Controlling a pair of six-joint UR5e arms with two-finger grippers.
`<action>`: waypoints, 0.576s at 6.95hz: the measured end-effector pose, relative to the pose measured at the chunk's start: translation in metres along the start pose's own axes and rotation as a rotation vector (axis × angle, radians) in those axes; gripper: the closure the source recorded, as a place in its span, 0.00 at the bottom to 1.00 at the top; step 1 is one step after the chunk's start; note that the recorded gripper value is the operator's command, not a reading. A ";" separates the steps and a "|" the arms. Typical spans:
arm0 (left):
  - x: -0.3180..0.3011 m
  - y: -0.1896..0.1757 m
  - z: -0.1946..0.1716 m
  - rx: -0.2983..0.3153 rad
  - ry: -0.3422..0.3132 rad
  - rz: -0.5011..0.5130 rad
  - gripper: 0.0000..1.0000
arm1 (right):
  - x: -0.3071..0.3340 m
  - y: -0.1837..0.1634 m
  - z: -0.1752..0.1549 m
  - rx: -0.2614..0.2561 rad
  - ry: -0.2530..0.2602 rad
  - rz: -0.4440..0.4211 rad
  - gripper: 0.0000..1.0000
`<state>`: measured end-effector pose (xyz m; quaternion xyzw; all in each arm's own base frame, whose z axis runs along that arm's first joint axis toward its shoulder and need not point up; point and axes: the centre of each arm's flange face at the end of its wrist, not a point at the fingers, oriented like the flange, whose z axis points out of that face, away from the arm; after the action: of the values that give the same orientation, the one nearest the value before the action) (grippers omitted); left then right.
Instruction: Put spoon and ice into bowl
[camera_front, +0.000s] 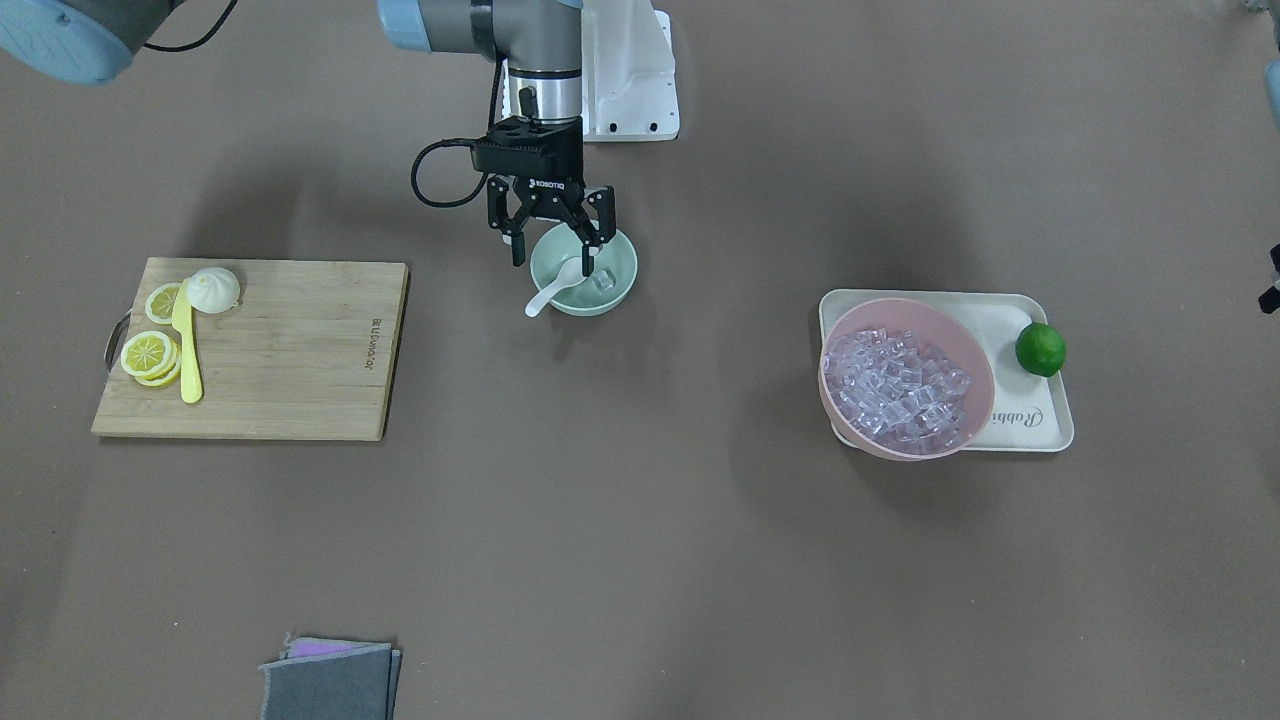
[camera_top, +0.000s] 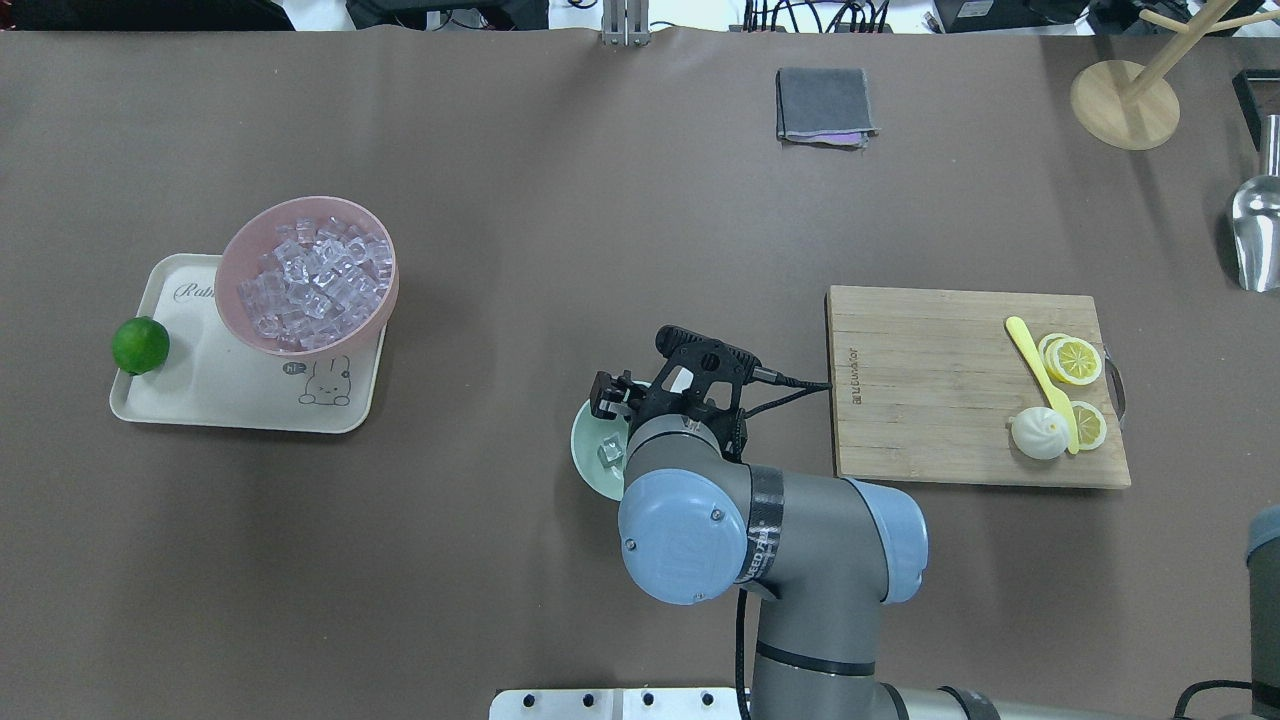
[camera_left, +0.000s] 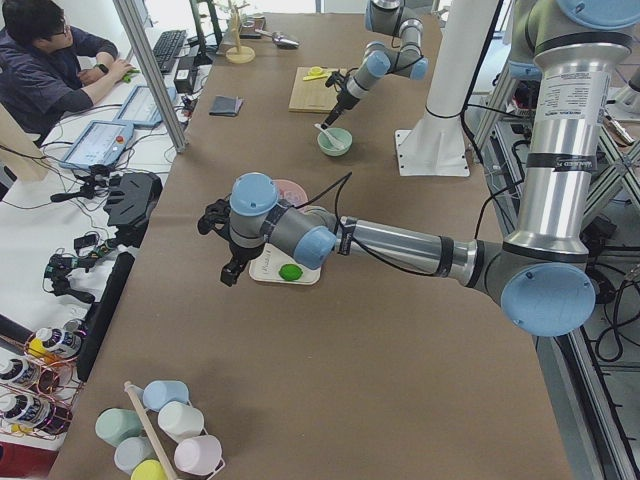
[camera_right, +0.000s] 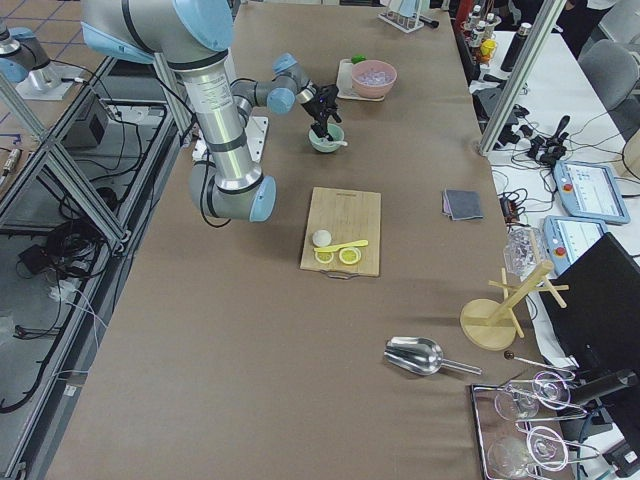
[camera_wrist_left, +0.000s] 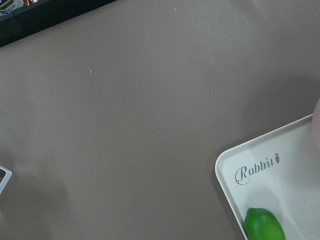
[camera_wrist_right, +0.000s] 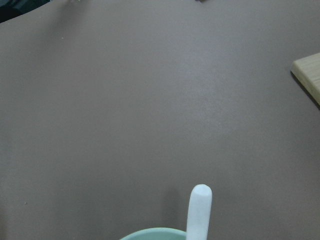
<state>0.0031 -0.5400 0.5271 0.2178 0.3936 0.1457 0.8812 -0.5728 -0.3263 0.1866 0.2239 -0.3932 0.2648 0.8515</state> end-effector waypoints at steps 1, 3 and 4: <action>-0.004 0.005 0.003 -0.012 -0.004 -0.013 0.02 | 0.000 -0.027 -0.002 0.003 -0.007 -0.044 0.00; -0.036 0.045 0.025 -0.088 -0.047 -0.096 0.02 | 0.010 -0.093 0.007 -0.064 0.009 -0.121 0.00; -0.056 0.078 0.038 -0.136 -0.067 -0.150 0.02 | 0.015 -0.117 0.009 -0.093 0.012 -0.146 0.00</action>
<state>-0.0115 -0.5071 0.6236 0.1320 0.3682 0.0986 0.9150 -0.4964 -0.4162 0.1841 0.2105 -0.3825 0.1850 0.8804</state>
